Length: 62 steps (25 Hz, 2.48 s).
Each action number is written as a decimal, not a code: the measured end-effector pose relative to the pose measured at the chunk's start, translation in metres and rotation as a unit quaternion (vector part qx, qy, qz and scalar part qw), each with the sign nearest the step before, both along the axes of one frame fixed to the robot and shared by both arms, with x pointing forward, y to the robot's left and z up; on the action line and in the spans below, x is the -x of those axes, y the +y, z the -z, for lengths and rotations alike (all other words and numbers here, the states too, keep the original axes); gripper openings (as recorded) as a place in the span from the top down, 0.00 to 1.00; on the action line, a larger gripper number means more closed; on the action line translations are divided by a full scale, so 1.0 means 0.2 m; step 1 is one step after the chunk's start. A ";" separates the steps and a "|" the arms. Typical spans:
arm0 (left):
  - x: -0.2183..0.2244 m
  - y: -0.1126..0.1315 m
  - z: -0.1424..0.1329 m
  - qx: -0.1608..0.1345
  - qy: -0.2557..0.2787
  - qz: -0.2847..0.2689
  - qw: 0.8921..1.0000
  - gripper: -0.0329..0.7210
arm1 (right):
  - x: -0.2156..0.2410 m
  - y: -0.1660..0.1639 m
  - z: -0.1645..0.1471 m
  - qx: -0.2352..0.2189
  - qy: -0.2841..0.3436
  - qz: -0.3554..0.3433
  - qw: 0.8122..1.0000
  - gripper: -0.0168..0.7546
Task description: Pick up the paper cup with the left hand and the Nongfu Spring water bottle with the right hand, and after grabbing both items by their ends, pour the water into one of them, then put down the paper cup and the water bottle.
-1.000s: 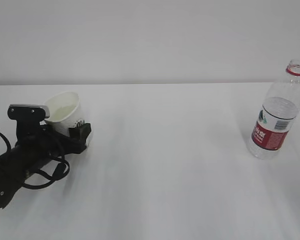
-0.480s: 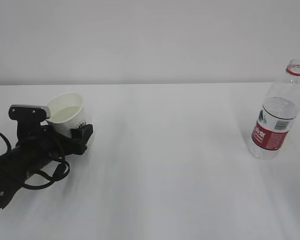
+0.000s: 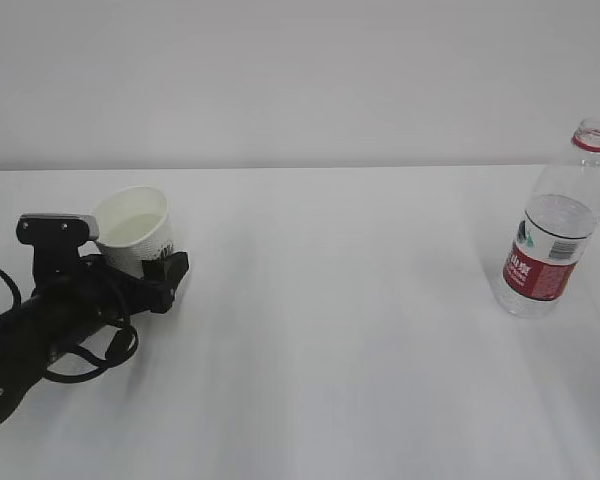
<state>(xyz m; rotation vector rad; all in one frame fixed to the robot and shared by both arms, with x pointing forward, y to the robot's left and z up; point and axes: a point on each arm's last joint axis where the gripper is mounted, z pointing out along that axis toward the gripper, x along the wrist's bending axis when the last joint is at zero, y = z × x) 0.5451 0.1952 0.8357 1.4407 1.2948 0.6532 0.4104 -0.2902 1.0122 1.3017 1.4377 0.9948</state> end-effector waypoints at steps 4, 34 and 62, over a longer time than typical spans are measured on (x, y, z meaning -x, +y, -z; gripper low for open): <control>0.07 0.02 0.02 -0.004 0.023 0.003 1.000 0.04 | 0.00 0.00 0.00 0.000 0.000 0.000 1.000 0.21; 0.35 0.07 -0.35 0.029 -0.037 0.051 0.998 0.08 | -0.04 0.00 -0.12 -0.003 -0.047 0.005 0.999 0.21; 0.55 0.16 -1.01 0.133 -0.289 0.026 0.948 0.17 | -0.05 0.05 -0.57 -0.028 -0.117 -0.042 0.992 0.21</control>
